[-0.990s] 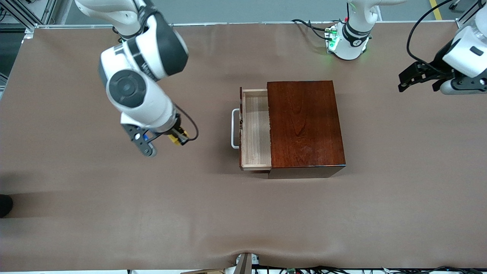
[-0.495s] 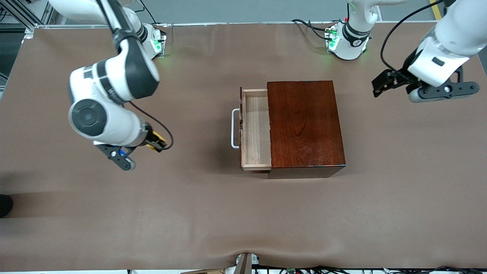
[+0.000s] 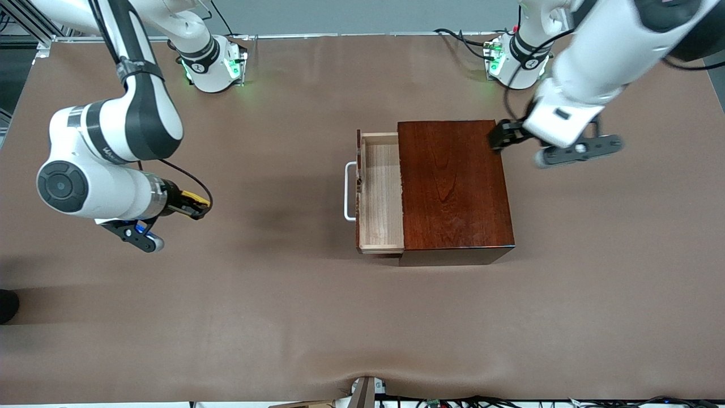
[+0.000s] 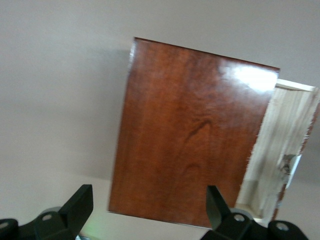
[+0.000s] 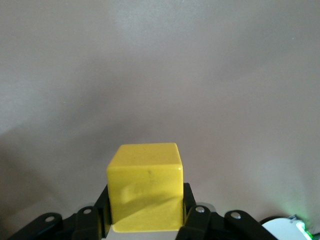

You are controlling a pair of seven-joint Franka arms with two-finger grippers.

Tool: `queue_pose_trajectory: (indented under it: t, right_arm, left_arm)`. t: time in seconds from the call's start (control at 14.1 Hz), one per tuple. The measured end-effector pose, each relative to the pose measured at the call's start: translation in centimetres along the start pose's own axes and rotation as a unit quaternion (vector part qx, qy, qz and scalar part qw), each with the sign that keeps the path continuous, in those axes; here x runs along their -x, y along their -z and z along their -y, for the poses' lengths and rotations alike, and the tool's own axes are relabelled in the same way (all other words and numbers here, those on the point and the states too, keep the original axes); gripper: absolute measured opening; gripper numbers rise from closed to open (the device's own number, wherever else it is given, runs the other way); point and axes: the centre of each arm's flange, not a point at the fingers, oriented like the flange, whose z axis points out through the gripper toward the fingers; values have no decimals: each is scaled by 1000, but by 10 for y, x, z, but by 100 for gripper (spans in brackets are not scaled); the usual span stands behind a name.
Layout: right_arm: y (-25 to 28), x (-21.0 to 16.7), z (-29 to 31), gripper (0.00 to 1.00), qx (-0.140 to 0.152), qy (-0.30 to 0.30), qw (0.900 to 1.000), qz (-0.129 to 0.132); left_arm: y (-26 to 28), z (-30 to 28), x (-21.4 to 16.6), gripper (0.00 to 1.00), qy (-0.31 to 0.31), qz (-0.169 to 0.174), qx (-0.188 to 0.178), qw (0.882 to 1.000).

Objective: Open drawer, take yellow block, close drawer
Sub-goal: 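Hold the cube aside with the right gripper while the left gripper reaches the drawer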

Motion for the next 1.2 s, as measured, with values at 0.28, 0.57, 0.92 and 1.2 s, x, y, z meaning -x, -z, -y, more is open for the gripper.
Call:
queue_pose_trajectory:
  t: [0.28, 0.57, 0.92, 1.2]
  right_arm:
    - [-23, -25, -35, 56, -7, 58, 998, 5]
    - [-63, -64, -95, 56, -26, 103, 994, -5]
    - [-111, -81, -100, 56, -33, 131, 990, -39]
    - [-154, -94, -91, 56, -22, 168, 985, -34]
  left_arm:
    - [-27, -75, 26, 100, 28, -12, 1, 1000]
    - [-59, -139, 54, 100, 73, -13, 21, 997]
    - [-109, -228, 96, 100, 153, -45, 49, 986]
    - [-170, -286, 131, 100, 239, -76, 78, 965]
